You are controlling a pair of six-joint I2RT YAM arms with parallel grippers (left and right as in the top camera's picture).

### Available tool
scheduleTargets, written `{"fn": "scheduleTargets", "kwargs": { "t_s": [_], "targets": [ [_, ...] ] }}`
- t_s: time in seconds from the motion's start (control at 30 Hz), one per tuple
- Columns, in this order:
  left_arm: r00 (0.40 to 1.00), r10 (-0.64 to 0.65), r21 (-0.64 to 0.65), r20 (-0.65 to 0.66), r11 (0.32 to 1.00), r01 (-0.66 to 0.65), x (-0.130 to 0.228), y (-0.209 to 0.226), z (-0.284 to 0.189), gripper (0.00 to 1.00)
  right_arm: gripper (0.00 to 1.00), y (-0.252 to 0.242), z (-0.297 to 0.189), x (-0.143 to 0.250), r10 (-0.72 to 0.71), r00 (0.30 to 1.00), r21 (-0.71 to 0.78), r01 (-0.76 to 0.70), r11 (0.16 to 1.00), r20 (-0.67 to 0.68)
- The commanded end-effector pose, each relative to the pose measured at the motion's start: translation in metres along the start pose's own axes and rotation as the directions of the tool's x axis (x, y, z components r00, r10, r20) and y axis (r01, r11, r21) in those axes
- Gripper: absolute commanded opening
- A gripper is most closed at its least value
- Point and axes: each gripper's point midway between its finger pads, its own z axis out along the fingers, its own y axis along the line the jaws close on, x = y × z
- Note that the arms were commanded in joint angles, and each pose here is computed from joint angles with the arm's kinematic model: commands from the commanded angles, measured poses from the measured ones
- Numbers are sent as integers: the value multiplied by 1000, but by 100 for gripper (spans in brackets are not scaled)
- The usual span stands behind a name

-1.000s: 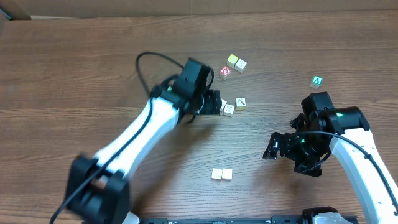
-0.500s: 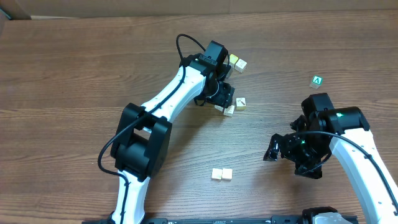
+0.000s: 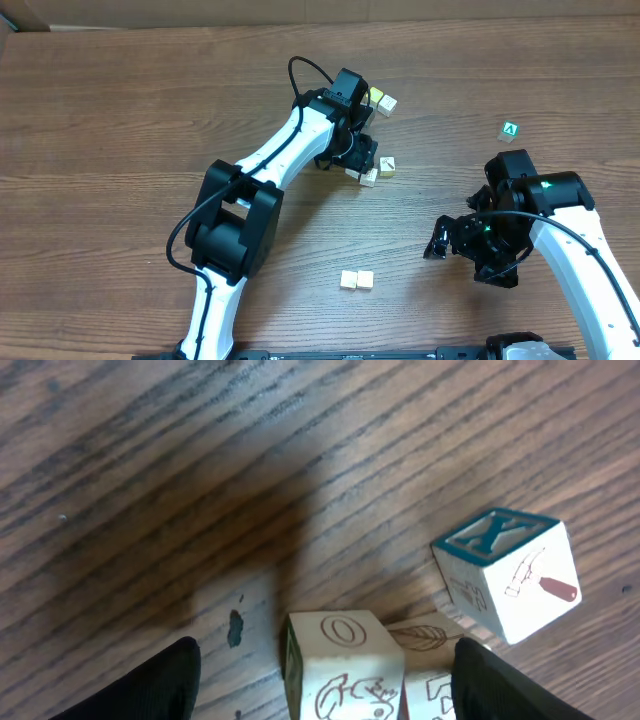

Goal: Flip 5 blocks
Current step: 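Reach the left gripper into the white block cluster and grasp one, then lift the white block and carry it toward the front row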

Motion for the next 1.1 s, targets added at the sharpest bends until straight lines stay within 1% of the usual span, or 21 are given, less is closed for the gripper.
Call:
{"fn": "scheduleTargets", "kwargs": {
  "t_s": [0.0,0.07,0.17,0.27,0.43,0.57,0.67,0.9,1.0,1.07],
  "targets": [
    [999,-35,-26,-14,999,34,1,3,13,69,100,4,-5,-4,-11,1000,-15,11,1000,20],
    [998,-68,-34,-12,997,67,1,5,13,63,100,4,-5,-5,-12,1000,-16,12,1000,23],
    [994,-106,-43,-13,994,105,1,7,13,61,100,5,-5,-6,-13,1000,-17,14,1000,27],
    [983,-186,-88,-15,979,184,5,15,12,56,100,5,-5,-6,-14,1000,-17,15,1000,27],
    [952,-306,-173,-8,938,300,13,29,10,60,100,5,-5,-7,-16,999,-18,17,1000,31],
    [949,-316,-180,-23,935,307,17,30,10,60,100,5,-5,-7,-16,999,-18,17,1000,31],
    [947,-319,-184,-42,934,307,22,29,9,54,100,5,-5,-7,-16,999,-18,17,1000,31],
    [954,-293,-166,-62,946,279,24,26,9,28,100,5,-5,-7,-16,999,-18,17,1000,31],
    [960,-272,-149,-73,954,259,24,22,6,24,100,5,-5,-7,-16,999,-18,17,1000,31],
    [964,-255,-151,-79,959,242,24,21,-3,24,100,5,-5,-7,-16,999,-18,17,1000,31]
  ]
}}
